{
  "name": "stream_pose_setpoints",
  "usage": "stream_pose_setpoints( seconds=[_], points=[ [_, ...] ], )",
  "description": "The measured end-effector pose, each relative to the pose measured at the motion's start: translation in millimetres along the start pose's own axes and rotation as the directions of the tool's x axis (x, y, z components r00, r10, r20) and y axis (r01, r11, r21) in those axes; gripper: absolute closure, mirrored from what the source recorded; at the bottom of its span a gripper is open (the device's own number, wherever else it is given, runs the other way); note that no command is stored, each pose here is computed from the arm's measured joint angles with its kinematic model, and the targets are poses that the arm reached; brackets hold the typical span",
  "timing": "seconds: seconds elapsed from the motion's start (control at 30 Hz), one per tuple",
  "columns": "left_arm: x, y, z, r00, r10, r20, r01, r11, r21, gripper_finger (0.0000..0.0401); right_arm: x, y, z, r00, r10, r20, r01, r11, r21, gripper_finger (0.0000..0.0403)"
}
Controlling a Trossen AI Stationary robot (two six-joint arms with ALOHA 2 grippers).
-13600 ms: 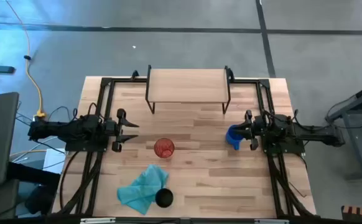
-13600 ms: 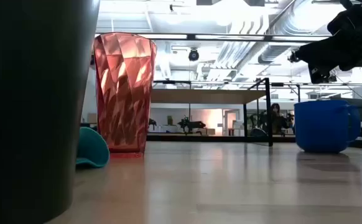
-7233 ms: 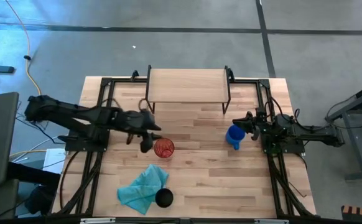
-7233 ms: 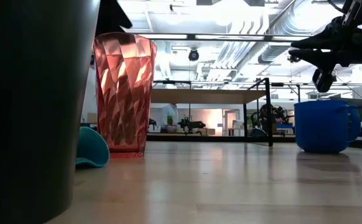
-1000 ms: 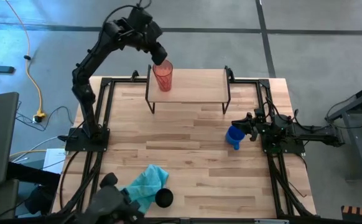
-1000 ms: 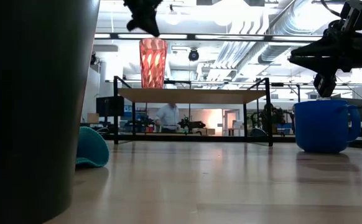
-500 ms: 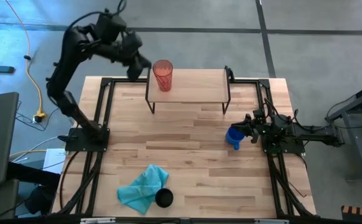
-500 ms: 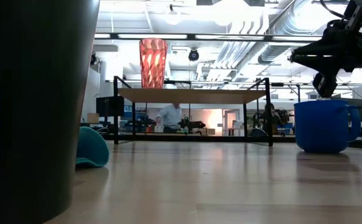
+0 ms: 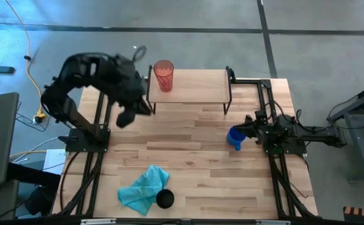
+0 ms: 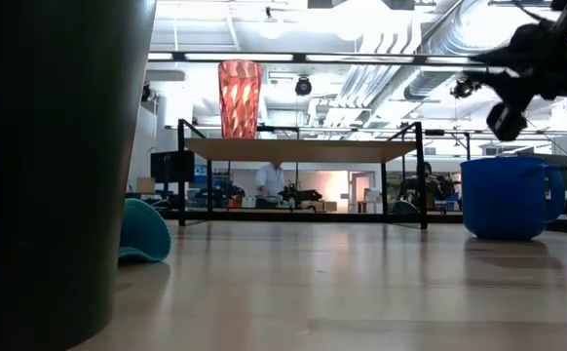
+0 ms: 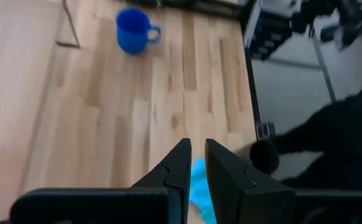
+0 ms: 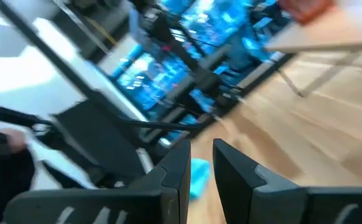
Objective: Stack small to large cups/mugs on shelf
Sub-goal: Put the black cup on the shelf
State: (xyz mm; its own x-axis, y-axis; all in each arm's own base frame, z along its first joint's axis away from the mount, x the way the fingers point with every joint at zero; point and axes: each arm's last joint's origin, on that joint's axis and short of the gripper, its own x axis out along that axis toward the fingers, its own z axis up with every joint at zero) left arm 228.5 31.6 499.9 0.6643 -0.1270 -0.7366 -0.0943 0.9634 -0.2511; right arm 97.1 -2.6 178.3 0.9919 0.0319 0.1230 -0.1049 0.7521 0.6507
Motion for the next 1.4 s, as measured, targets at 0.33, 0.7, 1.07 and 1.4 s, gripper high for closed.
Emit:
stream_pose_setpoints(
  seconds=[0.33,0.7,1.07,1.4],
  points=[
    [75.4,-38.1,-22.6,0.973,0.017,-0.231,-0.024,0.999,-0.028,0.0364,-3.4,19.2,15.7,0.960,0.263,0.102,-0.249,0.960,-0.128,0.0346],
    [156.0,-79.3,-53.7,0.981,0.025,-0.194,-0.027,1.000,-0.011,0.0364,-9.7,36.2,31.2,0.901,0.396,0.178,-0.307,0.871,-0.384,0.0346],
    [176.6,-101.9,-72.3,0.989,0.102,-0.103,-0.109,0.992,-0.067,0.0364,5.5,98.6,89.7,0.939,0.343,-0.009,-0.281,0.754,-0.593,0.0346],
    [191.2,-121.2,-109.6,0.973,0.170,-0.156,-0.194,0.969,-0.151,0.0364,86.7,127.1,98.9,0.816,-0.086,-0.571,-0.195,0.890,-0.412,0.0346]
  ],
)
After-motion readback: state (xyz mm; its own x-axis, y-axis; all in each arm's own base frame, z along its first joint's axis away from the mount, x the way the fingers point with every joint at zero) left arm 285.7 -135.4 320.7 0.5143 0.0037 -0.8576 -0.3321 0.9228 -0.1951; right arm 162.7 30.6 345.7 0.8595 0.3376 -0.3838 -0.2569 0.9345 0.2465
